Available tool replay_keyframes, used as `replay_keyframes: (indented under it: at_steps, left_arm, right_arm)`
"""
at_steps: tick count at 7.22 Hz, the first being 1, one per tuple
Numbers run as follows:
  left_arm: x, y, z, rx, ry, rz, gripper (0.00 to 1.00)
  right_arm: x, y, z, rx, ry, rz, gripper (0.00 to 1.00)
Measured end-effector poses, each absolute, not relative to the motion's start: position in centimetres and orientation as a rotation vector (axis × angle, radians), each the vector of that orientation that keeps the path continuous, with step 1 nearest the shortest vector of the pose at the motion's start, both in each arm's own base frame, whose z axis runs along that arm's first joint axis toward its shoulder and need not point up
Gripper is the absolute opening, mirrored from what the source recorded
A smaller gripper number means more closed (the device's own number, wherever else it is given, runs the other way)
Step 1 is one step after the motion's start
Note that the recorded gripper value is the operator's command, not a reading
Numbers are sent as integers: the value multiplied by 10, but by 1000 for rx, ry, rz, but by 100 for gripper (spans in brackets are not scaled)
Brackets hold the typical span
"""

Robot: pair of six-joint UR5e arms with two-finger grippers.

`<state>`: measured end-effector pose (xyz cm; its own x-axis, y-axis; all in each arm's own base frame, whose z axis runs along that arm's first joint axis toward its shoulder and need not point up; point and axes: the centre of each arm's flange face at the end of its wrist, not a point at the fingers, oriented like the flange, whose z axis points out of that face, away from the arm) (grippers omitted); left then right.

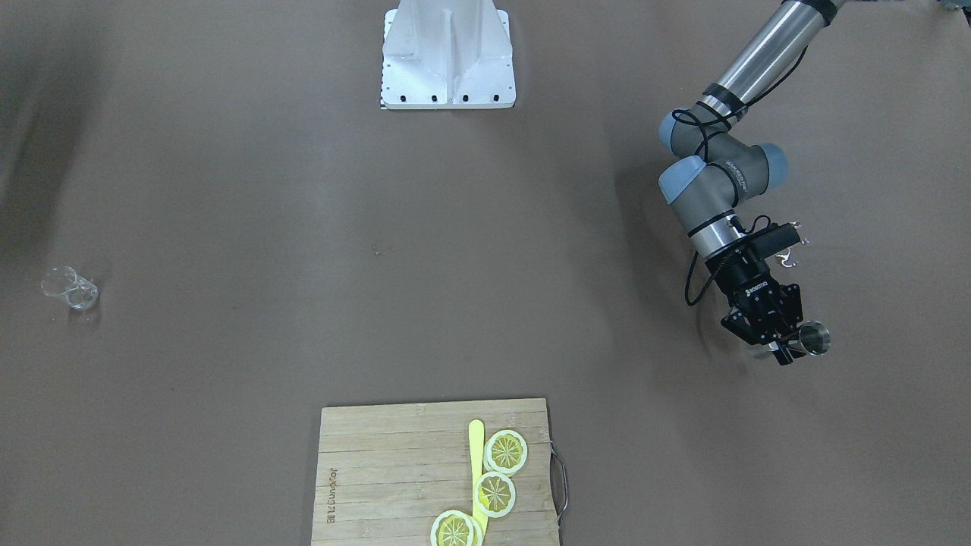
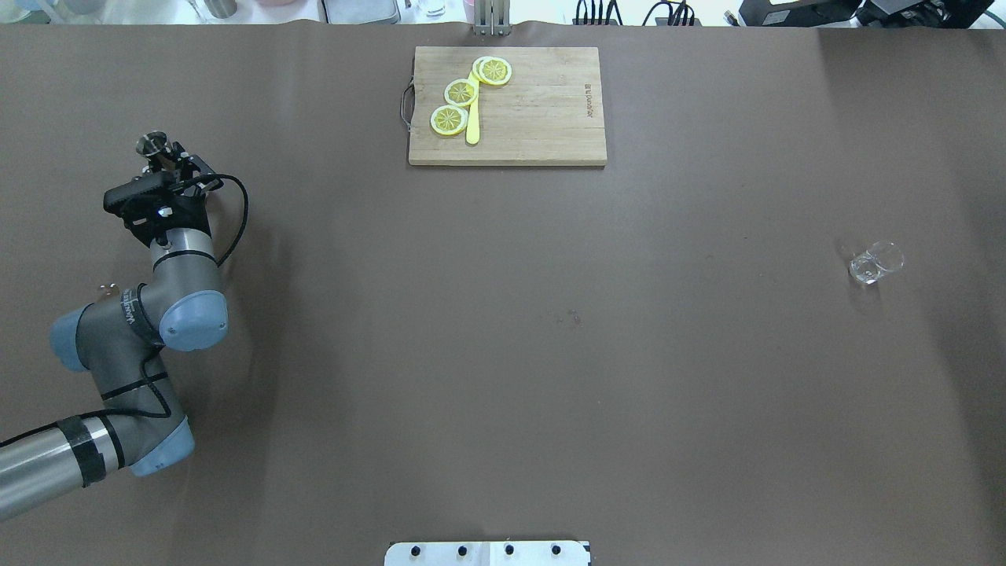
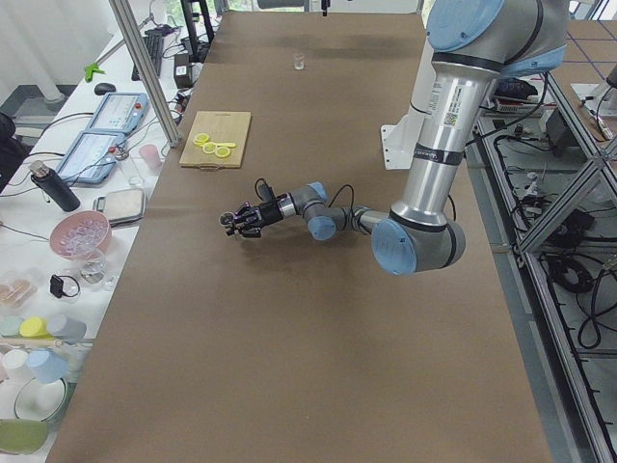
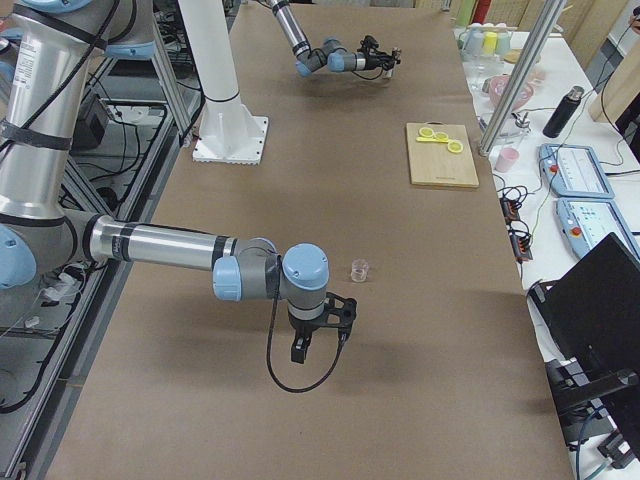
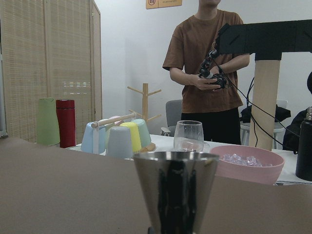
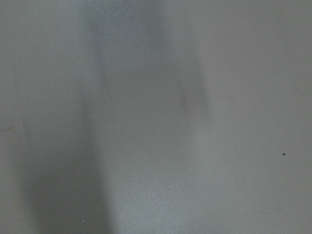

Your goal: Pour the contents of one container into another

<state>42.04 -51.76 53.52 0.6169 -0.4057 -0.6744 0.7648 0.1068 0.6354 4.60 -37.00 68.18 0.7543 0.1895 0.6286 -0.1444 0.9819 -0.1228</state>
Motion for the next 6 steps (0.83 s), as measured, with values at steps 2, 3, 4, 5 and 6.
replay_keyframes:
  at_steps: [2,3,4,5,6]
  left_arm:
    - [421,-518,534,1175,374,-892,60]
    - [421,-518,533,1175,375,-893,60]
    - [421,-519,533,1176,375,-894,60]
    - [421,-519,533,1176,375,-894,60]
    - [422,-519,532,1176,376,-894,61]
  right_arm:
    - [55,-372,675,-46,-711,202,100]
    - [56,-374,672,-37,-719,204,100]
    - [57,-376,668,-27,-724,202,100]
    - [57,-378,664,-19,-724,199,100]
    - [57,-379,661,-14,-724,197,100]
